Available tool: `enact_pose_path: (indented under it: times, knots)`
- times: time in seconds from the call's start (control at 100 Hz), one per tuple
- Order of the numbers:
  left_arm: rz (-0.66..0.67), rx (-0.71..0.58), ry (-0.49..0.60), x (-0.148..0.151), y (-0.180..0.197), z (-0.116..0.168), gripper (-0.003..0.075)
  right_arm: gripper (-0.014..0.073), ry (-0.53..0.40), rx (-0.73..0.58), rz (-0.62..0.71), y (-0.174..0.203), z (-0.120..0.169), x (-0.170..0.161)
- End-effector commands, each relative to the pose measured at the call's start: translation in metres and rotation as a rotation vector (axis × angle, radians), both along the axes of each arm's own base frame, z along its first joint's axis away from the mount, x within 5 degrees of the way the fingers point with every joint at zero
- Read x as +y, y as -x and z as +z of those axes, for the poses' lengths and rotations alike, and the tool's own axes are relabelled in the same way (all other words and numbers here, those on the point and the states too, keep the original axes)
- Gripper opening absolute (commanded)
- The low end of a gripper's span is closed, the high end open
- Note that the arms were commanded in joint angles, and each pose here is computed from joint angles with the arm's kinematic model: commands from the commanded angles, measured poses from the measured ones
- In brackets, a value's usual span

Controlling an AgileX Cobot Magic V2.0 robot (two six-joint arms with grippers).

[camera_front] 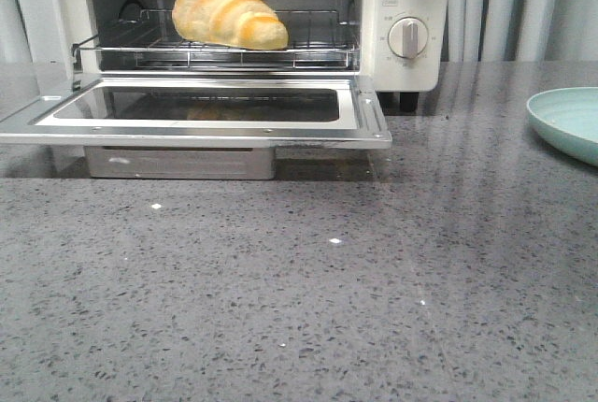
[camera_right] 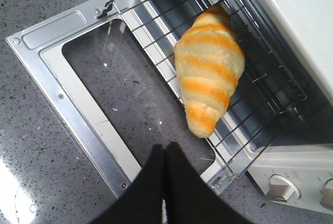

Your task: Put bread in oven

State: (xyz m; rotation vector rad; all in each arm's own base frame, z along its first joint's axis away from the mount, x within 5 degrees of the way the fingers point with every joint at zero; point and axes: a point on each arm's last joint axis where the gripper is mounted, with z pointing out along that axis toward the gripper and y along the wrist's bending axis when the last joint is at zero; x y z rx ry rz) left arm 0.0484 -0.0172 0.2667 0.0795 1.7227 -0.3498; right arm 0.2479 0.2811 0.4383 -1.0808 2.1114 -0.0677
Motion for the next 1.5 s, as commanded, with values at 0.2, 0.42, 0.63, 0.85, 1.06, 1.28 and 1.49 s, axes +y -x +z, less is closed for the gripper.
enact_pose_path:
  times: [0.2,0.42,0.63,0.85,1.06,1.28,1.49]
  knots:
    - [0.013,-0.079,0.036,0.001,-0.001,0.014,-0.0022,-0.0059,-0.009,-0.045,-0.027,0.011,0.024,-0.019]
    - [0.013,-0.079,0.036,0.001,-0.001,0.014,-0.0022,-0.0059,-0.026,-0.087,-0.051,0.016,0.039,-0.036]
    - [0.013,-0.079,0.036,0.001,-0.001,0.014,-0.0022,-0.0059,-0.037,-0.144,-0.112,0.015,0.056,-0.061]
    - [0.013,-0.079,0.036,0.001,-0.001,0.014,-0.0022,-0.0059,-0.055,-0.181,-0.206,0.007,0.069,-0.094]
    - [0.013,-0.079,0.036,0.001,-0.001,0.014,-0.0021,-0.0059,-0.102,-0.149,-0.302,-0.021,0.061,-0.124]
    - [0.013,-0.079,0.036,0.001,-0.001,0.014,-0.0021,-0.0059,-0.229,-0.148,-0.283,-0.049,0.027,-0.134]
    - [0.013,-0.079,0.036,0.001,-0.001,0.014,-0.0022,-0.0059,-0.241,-0.125,-0.287,-0.019,-0.008,-0.156]
